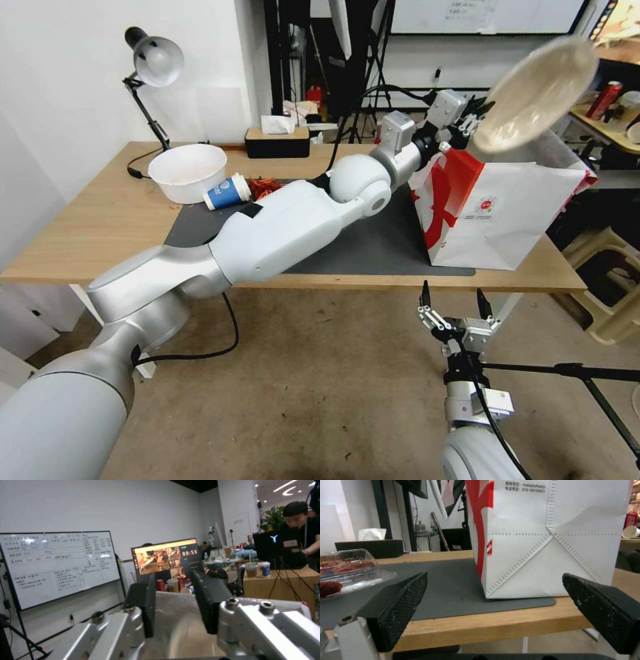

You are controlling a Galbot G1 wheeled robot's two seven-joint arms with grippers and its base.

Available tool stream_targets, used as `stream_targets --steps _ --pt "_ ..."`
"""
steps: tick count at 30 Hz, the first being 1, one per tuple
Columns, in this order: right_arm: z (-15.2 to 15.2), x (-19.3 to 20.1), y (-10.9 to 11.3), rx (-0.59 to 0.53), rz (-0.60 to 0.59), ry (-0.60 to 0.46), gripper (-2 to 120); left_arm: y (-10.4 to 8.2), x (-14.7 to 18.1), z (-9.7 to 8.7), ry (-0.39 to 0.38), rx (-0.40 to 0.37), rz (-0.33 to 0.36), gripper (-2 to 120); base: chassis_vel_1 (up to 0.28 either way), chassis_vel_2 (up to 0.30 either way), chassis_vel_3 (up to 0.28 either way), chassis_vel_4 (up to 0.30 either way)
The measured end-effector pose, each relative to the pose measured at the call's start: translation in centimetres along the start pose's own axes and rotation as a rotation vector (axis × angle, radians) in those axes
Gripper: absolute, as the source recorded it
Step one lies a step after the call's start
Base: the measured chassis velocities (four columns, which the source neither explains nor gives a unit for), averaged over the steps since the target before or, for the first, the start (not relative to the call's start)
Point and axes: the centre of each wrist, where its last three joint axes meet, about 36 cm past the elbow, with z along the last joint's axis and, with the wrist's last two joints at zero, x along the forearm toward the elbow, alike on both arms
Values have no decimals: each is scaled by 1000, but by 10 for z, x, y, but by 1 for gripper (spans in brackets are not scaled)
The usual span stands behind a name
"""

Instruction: Pick up the trash from the table and place it into the takeout bag.

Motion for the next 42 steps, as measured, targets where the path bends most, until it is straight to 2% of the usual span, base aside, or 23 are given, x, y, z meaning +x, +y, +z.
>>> stream_targets --steps 3,4,6,8,9,10,11,12,15,18,19,22,23,27,28,29,31,32,35,37,39,42 --pt "-1 -1 0 0 0 -4 100 0 5 -4 -13 13 -17 45 0 0 0 0" --pt "-1 -1 0 0 0 -4 100 0 5 -4 -13 13 -17 45 0 0 0 0" --pt "-3 -1 -1 1 2 -7 100 6 14 -10 -21 30 -41 57 0 0 0 0" --pt "-3 -1 -1 1 2 -8 100 9 17 -11 -23 34 -49 58 0 0 0 0" --pt "-4 -2 -1 2 3 -8 100 16 27 -12 -22 39 -67 67 0 0 0 0" --pt "-4 -2 -1 2 3 -8 100 20 32 -12 -21 39 -77 69 0 0 0 0" --pt "-5 -2 -1 2 3 -7 100 29 42 -12 -19 40 -98 75 0 0 0 0" --pt "-5 -2 -1 2 3 -7 100 29 42 -12 -19 40 -98 75 0 0 0 0" --pt "-6 -2 -1 3 2 -7 100 45 70 -7 -14 52 -149 91 0 0 0 0" --pt "-6 -2 -1 4 1 -5 100 54 86 -2 -9 63 -181 97 0 0 0 0" --pt "-6 -2 -1 4 1 -5 100 54 86 -2 -9 63 -181 97 0 0 0 0" --pt "-7 -1 -1 5 -2 -2 100 68 123 9 7 70 -245 100 0 0 0 0" --pt "-7 -1 -1 5 -2 -2 100 68 123 9 7 70 -245 100 0 0 0 0" --pt "-6 -1 0 5 -5 1 100 88 186 18 27 80 -355 100 0 0 0 0" --pt "-6 -1 0 5 -5 1 100 88 186 18 27 80 -355 100 0 0 0 0" --pt "-6 0 0 5 -6 1 100 91 200 21 33 81 -374 100 0 0 0 0" --pt "-6 0 1 6 -8 3 100 90 226 28 52 87 -404 100 0 0 0 0" --pt "-6 0 1 6 -8 3 100 90 226 28 52 87 -404 100 0 0 0 0" --pt "-5 2 1 7 -10 8 100 82 253 34 66 98 -432 100 0 0 0 0" --pt "-5 2 1 7 -11 9 100 82 259 34 66 96 -442 100 0 0 0 0" --pt "-4 4 1 7 -11 13 100 79 279 37 75 92 -463 100 0 0 0 0" --pt "-4 4 2 7 -11 14 100 76 286 37 78 88 -468 100 0 0 0 0"
